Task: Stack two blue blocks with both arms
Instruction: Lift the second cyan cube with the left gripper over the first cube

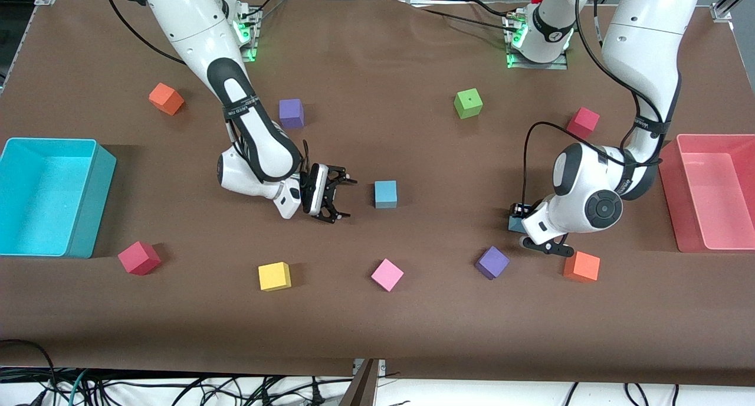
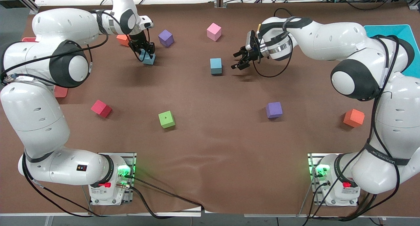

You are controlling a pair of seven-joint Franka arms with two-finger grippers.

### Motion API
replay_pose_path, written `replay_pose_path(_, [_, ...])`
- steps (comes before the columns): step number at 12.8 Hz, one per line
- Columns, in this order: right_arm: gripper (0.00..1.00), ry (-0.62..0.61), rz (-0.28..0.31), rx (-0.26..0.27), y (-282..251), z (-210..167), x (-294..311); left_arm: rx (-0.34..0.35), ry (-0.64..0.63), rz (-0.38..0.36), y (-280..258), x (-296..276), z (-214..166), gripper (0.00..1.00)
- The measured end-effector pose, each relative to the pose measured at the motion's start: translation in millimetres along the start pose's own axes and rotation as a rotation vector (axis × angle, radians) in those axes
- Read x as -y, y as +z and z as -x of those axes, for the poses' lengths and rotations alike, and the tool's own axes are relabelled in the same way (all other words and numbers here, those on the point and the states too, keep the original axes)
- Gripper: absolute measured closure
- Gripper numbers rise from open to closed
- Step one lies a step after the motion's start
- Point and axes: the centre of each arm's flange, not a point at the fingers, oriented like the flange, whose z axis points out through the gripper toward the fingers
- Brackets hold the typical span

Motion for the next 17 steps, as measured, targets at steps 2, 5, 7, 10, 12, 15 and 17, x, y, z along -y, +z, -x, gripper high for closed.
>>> replay_pose_path(2, [0.0, -0.014, -0.001, -0.019, 3, 3, 1, 0.003, -0.026, 0.067, -27, -18, -1, 0.42])
replay_pose_path(5, [0.0, -0.015, -0.01, -0.013, 9, 8, 4, 0.024, -0.131, 0.125, -54, -75, 4, 0.42])
replay_pose_path(7, [0.0, -0.019, -0.019, -0.01, 17, 11, 7, 0.027, -0.238, 0.145, -64, -134, 7, 0.42])
replay_pose_path(10, [0.0, -0.014, -0.019, -0.023, 26, 8, 8, 0.028, -0.404, 0.142, -70, -219, 15, 0.42])
replay_pose_path(12, [0.0, 0.002, -0.013, -0.048, 32, 6, 11, 0.039, -0.518, 0.141, -63, -274, 21, 0.42])
replay_pose_path(15, [0.0, -0.001, -0.014, -0.055, 37, 3, 12, 0.023, -0.707, 0.174, -53, -316, 15, 0.43])
replay_pose_path(17, [0.0, -0.008, -0.013, -0.056, 37, 3, 11, 0.011, -0.785, 0.198, -43, -322, 8, 0.46])
